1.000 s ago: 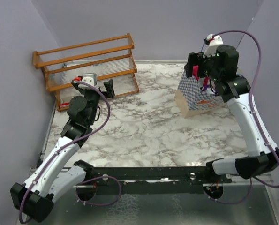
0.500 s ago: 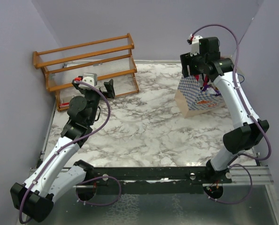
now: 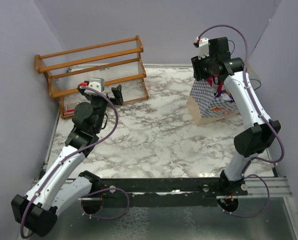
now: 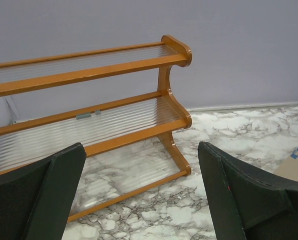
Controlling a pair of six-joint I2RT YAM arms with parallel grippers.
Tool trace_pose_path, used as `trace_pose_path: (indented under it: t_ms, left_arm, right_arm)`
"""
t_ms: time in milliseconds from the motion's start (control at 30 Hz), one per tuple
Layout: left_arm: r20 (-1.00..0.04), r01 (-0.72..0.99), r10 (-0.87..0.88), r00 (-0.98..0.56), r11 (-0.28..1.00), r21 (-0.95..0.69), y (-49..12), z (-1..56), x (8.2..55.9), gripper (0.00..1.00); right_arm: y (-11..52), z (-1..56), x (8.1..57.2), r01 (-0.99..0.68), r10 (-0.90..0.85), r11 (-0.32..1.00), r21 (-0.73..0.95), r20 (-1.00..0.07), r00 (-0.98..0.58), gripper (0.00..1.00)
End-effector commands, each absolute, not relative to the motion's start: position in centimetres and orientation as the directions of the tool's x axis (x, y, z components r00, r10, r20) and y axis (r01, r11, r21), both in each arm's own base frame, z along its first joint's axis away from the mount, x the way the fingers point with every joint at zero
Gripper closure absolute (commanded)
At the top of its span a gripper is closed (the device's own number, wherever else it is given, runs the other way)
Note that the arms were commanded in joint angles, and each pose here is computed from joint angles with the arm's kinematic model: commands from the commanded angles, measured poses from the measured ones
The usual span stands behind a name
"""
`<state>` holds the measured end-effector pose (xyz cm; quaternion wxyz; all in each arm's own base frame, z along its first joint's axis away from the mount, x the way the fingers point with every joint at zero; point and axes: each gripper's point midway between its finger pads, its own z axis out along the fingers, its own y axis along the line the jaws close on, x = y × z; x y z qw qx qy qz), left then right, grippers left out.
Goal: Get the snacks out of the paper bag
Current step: Move the paper bag to the center of the board.
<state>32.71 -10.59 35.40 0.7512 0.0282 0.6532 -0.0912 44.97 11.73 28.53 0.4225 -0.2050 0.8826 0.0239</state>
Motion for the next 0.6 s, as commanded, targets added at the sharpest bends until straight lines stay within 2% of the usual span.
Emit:
trace_pose_path:
  t_ms: [0,133,233,367,567]
  left_arm:
    - [-0.981,0.205,-0.118,0.154,0.975,-0.085,-11.2,36.1,32.5,0.01]
    - [-0.981,0.205,-0.119,0.154,0.975,-0.086,-11.2,36.1,32.5,0.01]
    - [-0.981,0.208,-0.119,0.154,0.974,-0.086,-11.3,36.1,32.5,0.01]
    - [-0.981,0.212,-0.119,0.152,0.974,-0.085,-11.4,36.0,32.5,0.01]
    - [-0.981,0.213,-0.119,0.151,0.973,-0.085,-11.4,36.1,32.6,0.01]
  right_arm:
    - [13.3,29.5,45.5,-0.457,-0.357,0.884,-0.101,-0.777,-0.519,0.59]
    - [13.8,29.1,45.8,-0.467,-0.367,0.878,-0.099,-0.767,-0.526,0.7]
    - [14.1,28.9,45.8,-0.469,-0.369,0.878,-0.1,-0.765,-0.528,0.85]
    - [16.5,29.0,45.4,-0.51,-0.392,0.854,-0.1,-0.767,-0.508,0.86]
    - [23.7,28.7,42.8,-0.634,-0.493,0.762,-0.136,-0.756,-0.431,0.87]
